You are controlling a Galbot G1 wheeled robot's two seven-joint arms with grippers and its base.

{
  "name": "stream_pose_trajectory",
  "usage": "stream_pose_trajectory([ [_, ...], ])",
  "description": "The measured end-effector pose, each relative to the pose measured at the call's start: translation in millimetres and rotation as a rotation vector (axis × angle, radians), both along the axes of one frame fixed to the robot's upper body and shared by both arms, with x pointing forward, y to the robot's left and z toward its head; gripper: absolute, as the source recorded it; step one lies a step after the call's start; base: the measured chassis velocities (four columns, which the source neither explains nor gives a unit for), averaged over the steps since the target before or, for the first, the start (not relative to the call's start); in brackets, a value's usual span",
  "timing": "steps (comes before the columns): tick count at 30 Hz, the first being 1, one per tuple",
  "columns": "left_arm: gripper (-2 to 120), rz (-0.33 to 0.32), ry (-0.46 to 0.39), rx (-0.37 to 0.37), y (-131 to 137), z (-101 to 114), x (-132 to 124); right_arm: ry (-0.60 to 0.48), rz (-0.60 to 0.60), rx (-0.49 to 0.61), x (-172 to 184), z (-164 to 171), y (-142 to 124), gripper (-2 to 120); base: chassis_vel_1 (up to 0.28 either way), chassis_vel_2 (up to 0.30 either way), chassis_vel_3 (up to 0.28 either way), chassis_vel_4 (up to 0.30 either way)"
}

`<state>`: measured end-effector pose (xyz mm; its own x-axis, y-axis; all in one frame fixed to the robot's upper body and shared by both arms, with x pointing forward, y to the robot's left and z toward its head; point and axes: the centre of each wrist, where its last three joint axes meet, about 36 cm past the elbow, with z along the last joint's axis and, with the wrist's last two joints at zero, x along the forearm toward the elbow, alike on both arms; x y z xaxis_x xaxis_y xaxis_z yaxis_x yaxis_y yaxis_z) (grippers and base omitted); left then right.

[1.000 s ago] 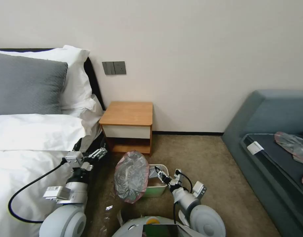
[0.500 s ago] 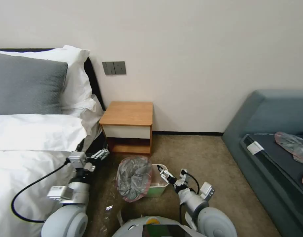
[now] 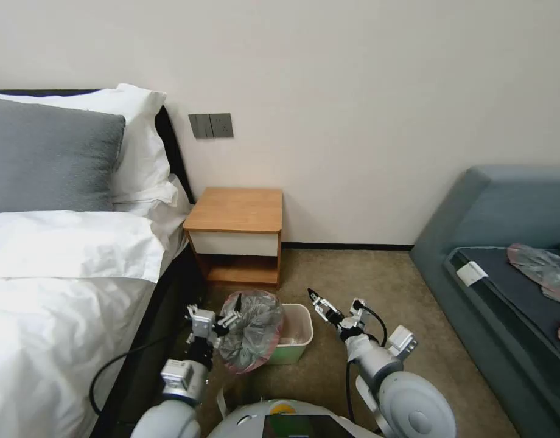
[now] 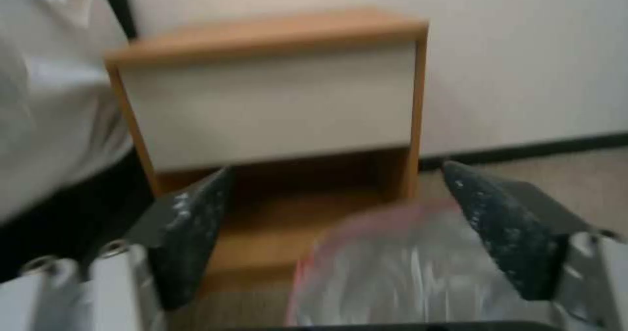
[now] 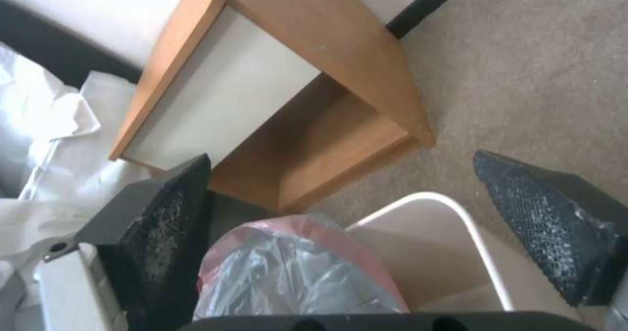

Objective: Pick up the garbage bag from the table and place it over the trash can.

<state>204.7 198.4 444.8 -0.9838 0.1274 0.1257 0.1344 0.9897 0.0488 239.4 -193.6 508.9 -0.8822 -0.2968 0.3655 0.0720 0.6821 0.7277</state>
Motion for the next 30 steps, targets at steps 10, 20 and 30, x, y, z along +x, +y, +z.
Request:
stream_pose_trajectory([
  [10, 45, 0.050, 0.195, 0.009, -24.8, -34.2, -9.7, 0.004, -0.009, 0.011, 3.4, -4.7, 3.0, 100, 0.000, 0.000, 0.000, 0.000],
  [20, 27, 0.102, 0.288, 0.002, -31.6, -44.8, 2.2, 0.005, -0.007, -0.002, 2.2, -8.5, 6.2, 100, 0.000, 0.000, 0.000, 0.000],
  [30, 33, 0.103, 0.347, -0.017, -27.8, -51.7, 19.5, 0.028, 0.005, -0.006, -5.3, -16.2, 14.7, 100, 0.000, 0.000, 0.000, 0.000],
])
